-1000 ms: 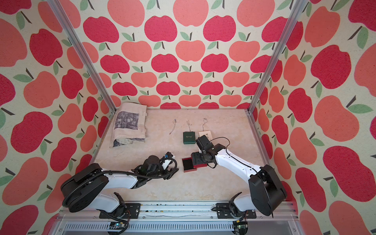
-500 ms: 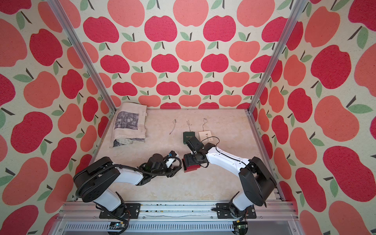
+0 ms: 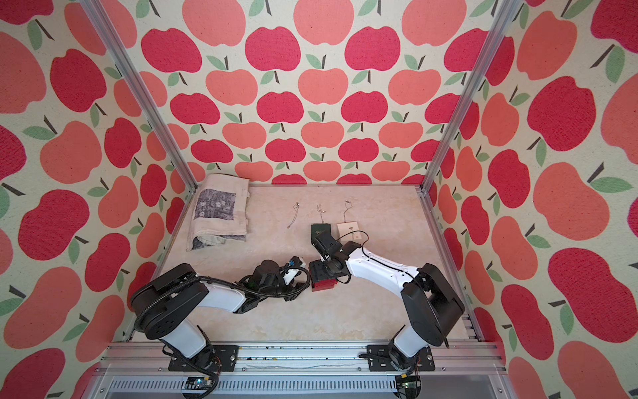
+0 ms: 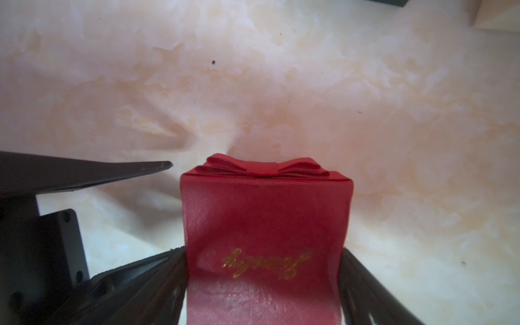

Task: Take the necklace out of the lift-off lid jewelry box
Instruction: Close the lid on the jewelry box.

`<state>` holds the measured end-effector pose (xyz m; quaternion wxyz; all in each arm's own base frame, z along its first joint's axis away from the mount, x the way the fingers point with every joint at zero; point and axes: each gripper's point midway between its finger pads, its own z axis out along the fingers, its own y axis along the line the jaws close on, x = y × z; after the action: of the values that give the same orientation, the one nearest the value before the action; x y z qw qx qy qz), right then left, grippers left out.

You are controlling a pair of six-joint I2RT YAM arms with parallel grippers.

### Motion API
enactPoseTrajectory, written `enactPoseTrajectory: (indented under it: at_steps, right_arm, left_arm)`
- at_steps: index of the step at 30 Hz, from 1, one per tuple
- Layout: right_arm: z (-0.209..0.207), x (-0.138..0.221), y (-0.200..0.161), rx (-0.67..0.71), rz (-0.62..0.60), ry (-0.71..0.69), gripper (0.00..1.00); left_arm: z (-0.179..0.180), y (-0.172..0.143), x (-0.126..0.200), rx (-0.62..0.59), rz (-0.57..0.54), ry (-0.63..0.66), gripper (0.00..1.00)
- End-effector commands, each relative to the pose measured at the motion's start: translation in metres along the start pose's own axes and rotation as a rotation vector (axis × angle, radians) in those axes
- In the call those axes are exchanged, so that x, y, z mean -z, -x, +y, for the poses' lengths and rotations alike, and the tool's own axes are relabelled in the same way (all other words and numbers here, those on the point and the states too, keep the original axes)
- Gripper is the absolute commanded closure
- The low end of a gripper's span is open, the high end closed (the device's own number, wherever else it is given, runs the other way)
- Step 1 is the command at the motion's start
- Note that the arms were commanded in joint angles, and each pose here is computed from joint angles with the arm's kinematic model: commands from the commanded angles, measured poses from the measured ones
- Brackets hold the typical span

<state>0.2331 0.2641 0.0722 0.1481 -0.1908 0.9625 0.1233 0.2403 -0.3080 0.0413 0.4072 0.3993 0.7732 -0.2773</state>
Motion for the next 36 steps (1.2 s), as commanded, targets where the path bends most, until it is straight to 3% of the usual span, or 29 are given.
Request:
enactPoseTrajectory:
  at_steps: [1, 36]
  right_arm:
    - [0.001, 0.0, -0.001, 0.001, 0.013, -0.016, 0.19]
    - [0.003, -0.001, -0.013, -0.03, 0.035, -0.022, 0.19]
  left_arm:
    - [-0.005, 0.008, -0.004, -0.009, -0.021, -0.034, 0.39]
    - [-0.018, 0.006, -0.025, 0.02, -0.023, -0.093, 0.42]
